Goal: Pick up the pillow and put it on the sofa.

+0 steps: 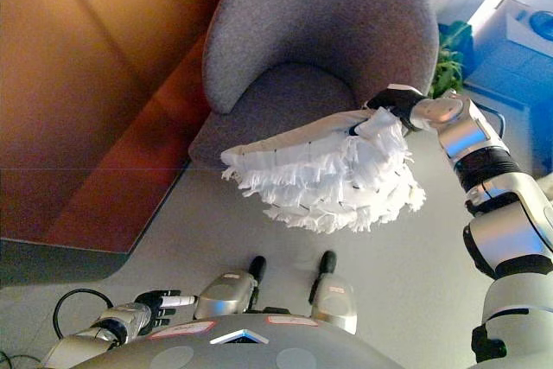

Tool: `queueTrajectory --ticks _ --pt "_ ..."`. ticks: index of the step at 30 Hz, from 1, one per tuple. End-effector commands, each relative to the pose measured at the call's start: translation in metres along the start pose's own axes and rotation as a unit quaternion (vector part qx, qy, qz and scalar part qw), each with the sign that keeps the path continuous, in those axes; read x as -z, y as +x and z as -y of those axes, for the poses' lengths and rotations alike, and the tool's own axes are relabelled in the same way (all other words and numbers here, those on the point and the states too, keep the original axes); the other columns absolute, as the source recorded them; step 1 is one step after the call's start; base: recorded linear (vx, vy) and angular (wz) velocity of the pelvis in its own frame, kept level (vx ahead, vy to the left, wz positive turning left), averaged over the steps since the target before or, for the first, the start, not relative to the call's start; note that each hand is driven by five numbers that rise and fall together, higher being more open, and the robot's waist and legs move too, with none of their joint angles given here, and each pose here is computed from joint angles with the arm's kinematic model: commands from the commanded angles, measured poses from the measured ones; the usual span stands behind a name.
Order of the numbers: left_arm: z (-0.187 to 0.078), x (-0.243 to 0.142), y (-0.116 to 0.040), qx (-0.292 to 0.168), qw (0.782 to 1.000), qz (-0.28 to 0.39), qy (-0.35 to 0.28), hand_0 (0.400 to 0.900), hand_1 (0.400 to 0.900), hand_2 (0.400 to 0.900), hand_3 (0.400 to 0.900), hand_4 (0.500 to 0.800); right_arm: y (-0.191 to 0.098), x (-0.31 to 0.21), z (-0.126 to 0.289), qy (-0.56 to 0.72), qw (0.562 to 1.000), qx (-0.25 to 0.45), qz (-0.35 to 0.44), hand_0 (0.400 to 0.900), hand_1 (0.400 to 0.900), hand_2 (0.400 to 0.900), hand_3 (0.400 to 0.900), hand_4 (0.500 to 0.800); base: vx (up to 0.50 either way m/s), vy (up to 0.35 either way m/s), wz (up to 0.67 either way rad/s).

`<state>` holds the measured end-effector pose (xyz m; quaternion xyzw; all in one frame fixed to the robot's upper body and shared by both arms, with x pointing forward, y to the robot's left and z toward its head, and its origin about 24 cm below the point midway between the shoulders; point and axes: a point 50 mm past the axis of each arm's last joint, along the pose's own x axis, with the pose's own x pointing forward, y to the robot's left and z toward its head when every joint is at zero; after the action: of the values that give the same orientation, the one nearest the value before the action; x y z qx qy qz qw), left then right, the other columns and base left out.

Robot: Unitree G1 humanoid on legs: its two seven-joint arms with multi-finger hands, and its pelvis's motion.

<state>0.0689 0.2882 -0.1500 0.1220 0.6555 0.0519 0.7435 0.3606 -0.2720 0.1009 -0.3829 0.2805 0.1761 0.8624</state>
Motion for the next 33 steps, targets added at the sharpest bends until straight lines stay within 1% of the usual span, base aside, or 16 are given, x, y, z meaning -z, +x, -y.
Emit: queueTrajectory --ticks 1,3,6,8,9,12,15,21,22,24,29,33 --pt "-0.016 0.020 -0.002 -0.028 0.999 -0.027 0.023 0.900 0.900 0.900 0.900 0.800 -0.080 -0.079 0.115 0.026 0.974 0.171 0.144 0.400 0.400 0.400 0.400 0.500 0.354 -0.292 0.34" --pt "-0.015 0.027 -0.002 -0.023 0.999 -0.036 0.012 0.900 0.900 0.900 0.900 0.800 -0.082 -0.078 0.118 0.013 0.979 0.164 0.124 0.400 0.400 0.400 0.400 0.500 0.294 -0.175 0.35" --pt "-0.008 0.034 -0.002 -0.020 0.999 -0.037 0.010 0.900 0.900 0.900 0.900 0.800 -0.083 -0.061 0.123 0.019 0.979 0.182 0.091 0.400 0.400 0.400 0.400 0.500 0.282 -0.230 0.53" --pt "-0.009 0.029 -0.002 -0.012 0.998 -0.034 0.048 0.900 0.900 0.900 0.900 0.800 -0.089 -0.041 0.130 0.046 0.975 0.213 0.050 0.400 0.400 0.400 0.400 0.500 0.246 -0.256 0.93" --pt "-0.009 0.029 -0.002 -0.008 0.998 -0.035 0.053 0.900 0.900 0.900 0.900 0.800 -0.091 -0.032 0.133 0.062 0.972 0.224 0.040 0.400 0.400 0.400 0.400 0.500 0.196 -0.154 0.88" --pt "-0.006 0.030 -0.002 -0.005 0.998 -0.038 0.044 0.900 0.900 0.900 0.900 0.800 -0.108 -0.020 0.146 0.085 0.966 0.244 0.006 0.400 0.400 0.400 0.400 0.500 0.162 -0.056 0.40" --pt "0.001 0.045 -0.002 -0.007 0.997 -0.056 0.053 0.900 0.900 0.900 0.900 0.800 -0.129 -0.006 0.161 0.104 0.960 0.256 -0.036 0.400 0.400 0.400 0.400 0.500 0.215 -0.047 0.23" --pt "-0.003 0.070 -0.005 -0.006 0.995 -0.081 0.051 0.900 0.900 0.900 0.900 0.800 -0.144 0.000 0.171 0.107 0.945 0.301 -0.067 0.400 0.400 0.400 0.400 0.500 0.153 -0.048 0.17" --pt "-0.005 0.072 -0.006 -0.005 0.995 -0.083 0.051 0.900 0.900 0.900 0.900 0.800 -0.146 -0.001 0.172 0.103 0.941 0.313 -0.076 0.900 0.900 0.900 0.900 0.800 0.059 -0.040 0.12" --pt "-0.006 0.073 -0.006 -0.003 0.995 -0.085 0.050 0.900 0.900 0.900 0.900 0.800 -0.145 -0.001 0.172 0.100 0.940 0.314 -0.093 0.900 0.900 0.900 0.900 0.800 -0.008 -0.035 0.09" --pt "-0.007 0.065 -0.005 0.001 0.997 -0.066 0.042 0.900 0.900 0.900 0.900 0.800 -0.148 -0.004 0.175 0.082 0.932 0.337 -0.106 0.900 0.900 0.900 0.900 0.800 -0.055 -0.023 0.02" --pt "-0.003 0.070 -0.005 -0.003 0.997 -0.065 0.042 0.900 0.900 0.900 0.900 0.800 -0.150 0.005 0.174 0.078 0.930 0.335 -0.127 0.900 0.900 0.900 0.900 0.800 0.034 -0.020 -0.05"
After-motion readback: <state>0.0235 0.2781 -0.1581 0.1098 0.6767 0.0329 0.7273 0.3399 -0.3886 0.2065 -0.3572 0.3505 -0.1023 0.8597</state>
